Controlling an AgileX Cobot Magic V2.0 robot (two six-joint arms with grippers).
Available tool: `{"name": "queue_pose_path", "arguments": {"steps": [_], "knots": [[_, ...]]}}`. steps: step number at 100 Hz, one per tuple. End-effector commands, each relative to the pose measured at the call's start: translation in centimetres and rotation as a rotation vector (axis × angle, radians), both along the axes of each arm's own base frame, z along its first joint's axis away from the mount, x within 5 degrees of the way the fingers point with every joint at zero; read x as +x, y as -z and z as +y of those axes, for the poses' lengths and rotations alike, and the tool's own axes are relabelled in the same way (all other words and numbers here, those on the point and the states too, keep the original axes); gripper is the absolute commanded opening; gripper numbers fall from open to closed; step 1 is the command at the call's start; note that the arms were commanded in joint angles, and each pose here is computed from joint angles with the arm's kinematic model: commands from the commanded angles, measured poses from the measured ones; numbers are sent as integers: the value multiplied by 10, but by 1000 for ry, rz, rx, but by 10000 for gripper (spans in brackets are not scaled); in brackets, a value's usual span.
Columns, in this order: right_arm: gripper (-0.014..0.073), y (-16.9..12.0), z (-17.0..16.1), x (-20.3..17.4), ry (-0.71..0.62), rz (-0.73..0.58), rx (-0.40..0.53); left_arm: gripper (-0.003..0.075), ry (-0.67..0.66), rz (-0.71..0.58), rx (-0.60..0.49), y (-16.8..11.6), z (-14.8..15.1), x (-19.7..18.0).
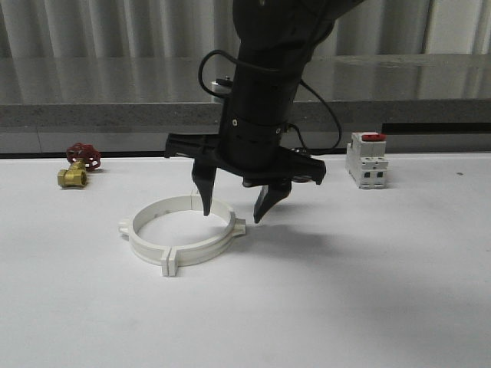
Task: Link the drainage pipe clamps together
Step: 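Open the right gripper and raise it away from the joined ring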
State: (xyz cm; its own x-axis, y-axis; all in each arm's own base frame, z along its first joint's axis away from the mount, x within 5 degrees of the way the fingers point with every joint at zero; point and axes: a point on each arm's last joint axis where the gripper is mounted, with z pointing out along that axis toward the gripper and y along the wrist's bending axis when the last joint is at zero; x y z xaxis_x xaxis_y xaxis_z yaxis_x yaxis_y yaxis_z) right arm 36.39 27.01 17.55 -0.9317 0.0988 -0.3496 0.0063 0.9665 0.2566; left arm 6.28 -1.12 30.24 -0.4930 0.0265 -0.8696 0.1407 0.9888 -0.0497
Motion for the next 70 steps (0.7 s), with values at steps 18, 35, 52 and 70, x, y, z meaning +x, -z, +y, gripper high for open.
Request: {"name": "queue_pose_path", "arguments": {"steps": [18,35,52,70], "knots": [[463,-95,-42,7,-76,-221,26,-21,-2,-85,-27,-13,-1,3],[463,-133,-85,-4,-86,-305,-5,-21,-2,-85,-27,-13,-1,3],[463,-159,-148,-30,-33,-374,-82,-21,-2,-85,-27,-13,-1,3],[461,-180,-214,-78,67,-446,-157,-21,-2,-85,-27,-13,-1,3]]}}
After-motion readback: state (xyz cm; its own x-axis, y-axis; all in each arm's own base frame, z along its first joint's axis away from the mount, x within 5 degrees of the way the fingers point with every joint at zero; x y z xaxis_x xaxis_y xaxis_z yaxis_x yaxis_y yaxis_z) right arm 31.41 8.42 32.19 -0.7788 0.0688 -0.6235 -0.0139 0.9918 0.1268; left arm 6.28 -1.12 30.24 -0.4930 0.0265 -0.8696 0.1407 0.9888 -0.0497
